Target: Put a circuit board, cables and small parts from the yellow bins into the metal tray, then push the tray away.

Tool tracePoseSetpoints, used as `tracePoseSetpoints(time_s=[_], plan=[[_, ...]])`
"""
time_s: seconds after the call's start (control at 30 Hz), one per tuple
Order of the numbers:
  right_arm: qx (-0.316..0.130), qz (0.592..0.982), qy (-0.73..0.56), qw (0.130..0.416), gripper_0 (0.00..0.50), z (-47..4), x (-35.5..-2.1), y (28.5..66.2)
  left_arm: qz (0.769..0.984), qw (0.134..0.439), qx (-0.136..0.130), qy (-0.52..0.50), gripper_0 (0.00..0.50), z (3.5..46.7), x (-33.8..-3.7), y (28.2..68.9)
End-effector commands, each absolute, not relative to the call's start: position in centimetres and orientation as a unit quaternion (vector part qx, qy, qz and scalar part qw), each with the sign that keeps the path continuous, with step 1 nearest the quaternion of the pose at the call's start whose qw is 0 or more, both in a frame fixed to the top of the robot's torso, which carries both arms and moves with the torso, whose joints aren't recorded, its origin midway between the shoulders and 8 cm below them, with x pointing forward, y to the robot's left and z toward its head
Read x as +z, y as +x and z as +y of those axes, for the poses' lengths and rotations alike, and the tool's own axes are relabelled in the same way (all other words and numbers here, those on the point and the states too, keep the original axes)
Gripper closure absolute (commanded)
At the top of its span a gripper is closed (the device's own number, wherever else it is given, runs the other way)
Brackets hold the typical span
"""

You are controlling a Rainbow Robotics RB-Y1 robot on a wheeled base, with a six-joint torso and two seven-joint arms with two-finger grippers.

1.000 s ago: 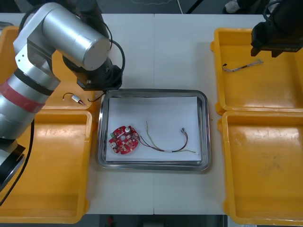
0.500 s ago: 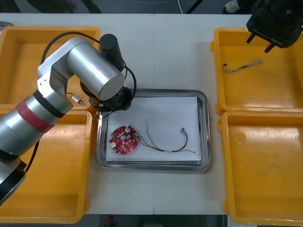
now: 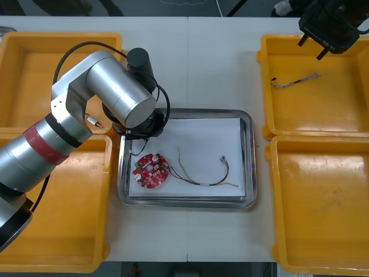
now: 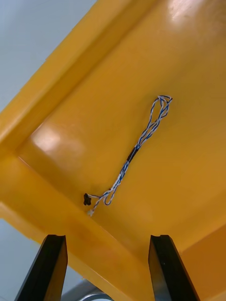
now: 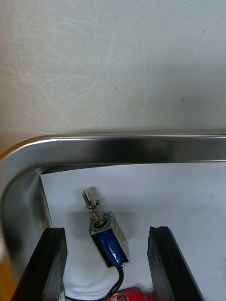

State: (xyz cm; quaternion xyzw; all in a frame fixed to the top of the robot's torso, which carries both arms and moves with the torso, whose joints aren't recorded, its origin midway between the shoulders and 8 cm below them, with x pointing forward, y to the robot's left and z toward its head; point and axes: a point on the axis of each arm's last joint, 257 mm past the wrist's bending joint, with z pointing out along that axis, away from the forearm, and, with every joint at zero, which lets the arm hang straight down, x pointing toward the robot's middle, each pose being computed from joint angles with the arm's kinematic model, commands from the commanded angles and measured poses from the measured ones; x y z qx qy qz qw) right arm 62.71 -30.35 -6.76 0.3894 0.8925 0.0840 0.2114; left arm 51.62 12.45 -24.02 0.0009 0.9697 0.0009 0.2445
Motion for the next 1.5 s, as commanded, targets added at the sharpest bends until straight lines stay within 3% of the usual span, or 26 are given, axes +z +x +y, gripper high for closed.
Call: tracePoseSetpoints(time_s=[0.03,0.23,0.4,0.83,1.13,1.5], plan=[[0.123,0.872,0.413,0.232,0.0,-28.0,-2.9,64.5,0.965,0.26,-0.025,-0.027,0.0,10.2,-23.1,51.0],[0.145,0.841,0.474,0.214,0.0,-27.4,-5.1,65.1,0.962,0.263,-0.037,-0.056,0.0,10.9,-19.8,50.4],[0.143,0.827,0.505,0.202,0.0,-27.4,-7.4,65.0,0.964,0.248,-0.049,-0.083,0.0,12.4,-17.3,49.9],[0.141,0.814,0.52,0.217,0.0,-28.4,-12.7,66.0,0.957,0.208,-0.095,-0.179,0.0,19.5,-9.5,51.7],[0.148,0.807,0.523,0.229,0.0,-28.9,-15.0,66.5,0.947,0.174,-0.098,-0.251,0.0,24.3,-8.6,53.7],[0.131,0.811,0.522,0.229,0.0,-30.7,-18.6,65.8,0.934,0.141,-0.123,-0.304,0.0,28.8,-8.9,54.7]])
